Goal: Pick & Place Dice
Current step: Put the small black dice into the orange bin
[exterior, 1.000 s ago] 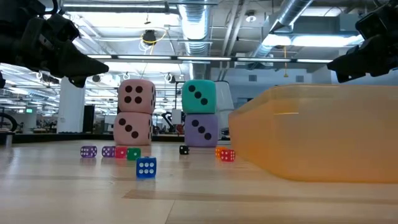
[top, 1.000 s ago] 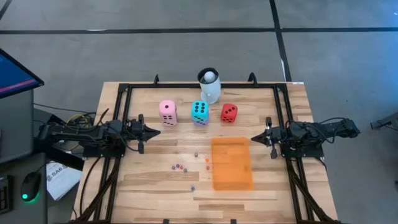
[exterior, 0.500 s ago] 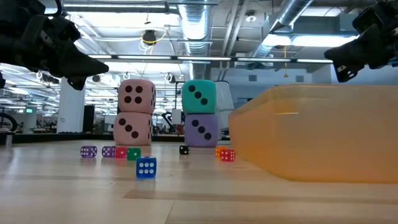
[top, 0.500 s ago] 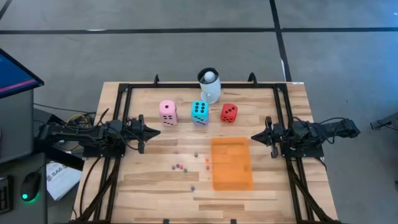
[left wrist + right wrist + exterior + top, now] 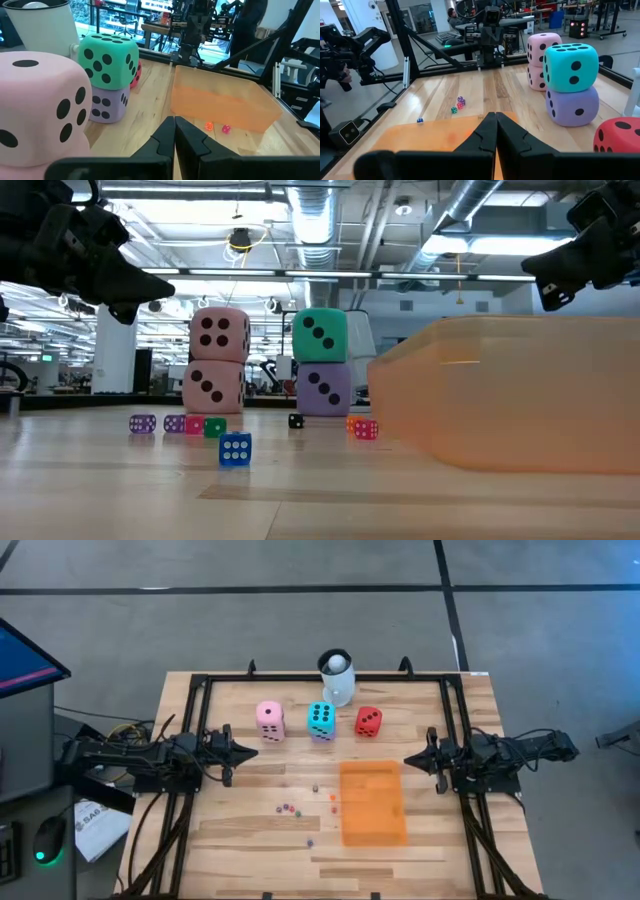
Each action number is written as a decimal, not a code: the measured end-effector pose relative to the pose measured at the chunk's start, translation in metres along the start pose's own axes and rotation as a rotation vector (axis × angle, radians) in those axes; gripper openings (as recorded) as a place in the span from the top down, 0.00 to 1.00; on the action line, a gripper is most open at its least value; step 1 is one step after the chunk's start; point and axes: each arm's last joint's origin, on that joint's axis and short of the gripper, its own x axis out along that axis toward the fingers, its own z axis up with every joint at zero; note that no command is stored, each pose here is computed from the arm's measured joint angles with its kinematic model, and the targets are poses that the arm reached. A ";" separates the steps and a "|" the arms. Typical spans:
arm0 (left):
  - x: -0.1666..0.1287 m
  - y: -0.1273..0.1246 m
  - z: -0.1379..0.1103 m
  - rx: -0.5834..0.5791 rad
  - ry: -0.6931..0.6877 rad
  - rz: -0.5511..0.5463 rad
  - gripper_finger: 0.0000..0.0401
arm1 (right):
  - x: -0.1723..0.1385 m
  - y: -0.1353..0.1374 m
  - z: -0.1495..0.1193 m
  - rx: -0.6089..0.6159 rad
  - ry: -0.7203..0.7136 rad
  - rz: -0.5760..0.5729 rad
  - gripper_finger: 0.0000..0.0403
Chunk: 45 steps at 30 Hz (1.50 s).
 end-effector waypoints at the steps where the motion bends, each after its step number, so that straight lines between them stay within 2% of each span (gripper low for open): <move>1: 0.000 0.000 0.000 0.000 0.000 0.000 1.00 | 0.000 0.000 0.000 0.000 0.000 0.000 1.00; 45: 0.000 0.000 0.000 0.031 0.000 0.000 1.00 | 0.000 0.000 0.000 0.000 0.004 -0.001 1.00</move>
